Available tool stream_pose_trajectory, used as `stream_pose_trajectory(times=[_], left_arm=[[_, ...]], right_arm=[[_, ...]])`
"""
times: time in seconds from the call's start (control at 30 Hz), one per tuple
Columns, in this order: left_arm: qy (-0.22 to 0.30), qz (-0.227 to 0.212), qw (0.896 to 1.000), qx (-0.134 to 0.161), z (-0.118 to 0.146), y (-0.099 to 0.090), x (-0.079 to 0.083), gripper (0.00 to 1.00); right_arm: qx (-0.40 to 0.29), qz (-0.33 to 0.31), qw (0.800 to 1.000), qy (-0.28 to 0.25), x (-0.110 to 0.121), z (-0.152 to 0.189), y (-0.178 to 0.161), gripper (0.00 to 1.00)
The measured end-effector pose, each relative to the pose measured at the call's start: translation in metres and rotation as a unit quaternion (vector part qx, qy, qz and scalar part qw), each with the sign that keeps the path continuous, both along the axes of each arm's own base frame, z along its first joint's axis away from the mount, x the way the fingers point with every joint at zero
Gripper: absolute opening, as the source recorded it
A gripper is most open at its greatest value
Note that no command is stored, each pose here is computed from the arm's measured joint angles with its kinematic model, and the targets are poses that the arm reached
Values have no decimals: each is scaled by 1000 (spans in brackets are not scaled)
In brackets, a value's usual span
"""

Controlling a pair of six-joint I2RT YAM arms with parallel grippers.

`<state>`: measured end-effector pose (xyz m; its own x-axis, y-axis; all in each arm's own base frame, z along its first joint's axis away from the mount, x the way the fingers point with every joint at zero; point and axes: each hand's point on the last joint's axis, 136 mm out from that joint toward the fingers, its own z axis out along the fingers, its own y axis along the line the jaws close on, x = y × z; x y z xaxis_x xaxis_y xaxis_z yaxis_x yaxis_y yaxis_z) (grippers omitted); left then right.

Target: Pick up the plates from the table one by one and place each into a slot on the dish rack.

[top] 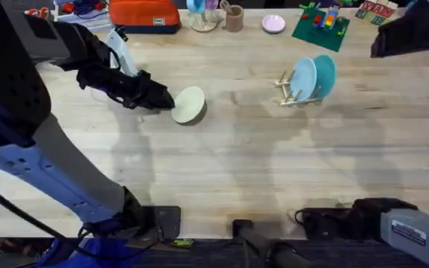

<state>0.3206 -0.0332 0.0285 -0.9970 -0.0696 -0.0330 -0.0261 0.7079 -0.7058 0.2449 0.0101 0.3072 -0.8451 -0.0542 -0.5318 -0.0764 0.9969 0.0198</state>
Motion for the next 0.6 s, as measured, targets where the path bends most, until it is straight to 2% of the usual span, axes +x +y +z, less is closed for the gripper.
stream_pose_trajectory(times=[0.17, 0.33, 0.6], left_arm=[[1, 1, 1000, 0, 0, 0, 0, 40], [1, 1, 1000, 0, 0, 0, 0, 41], [1, 1, 1000, 0, 0, 0, 0, 41]], right_arm=[[10, 6, 1000, 0, 0, 0, 4, 994], [60, 22, 998, 11, 3, -2, 22, 995], [139, 18, 985, 102, 29, -36, 52, 995]])
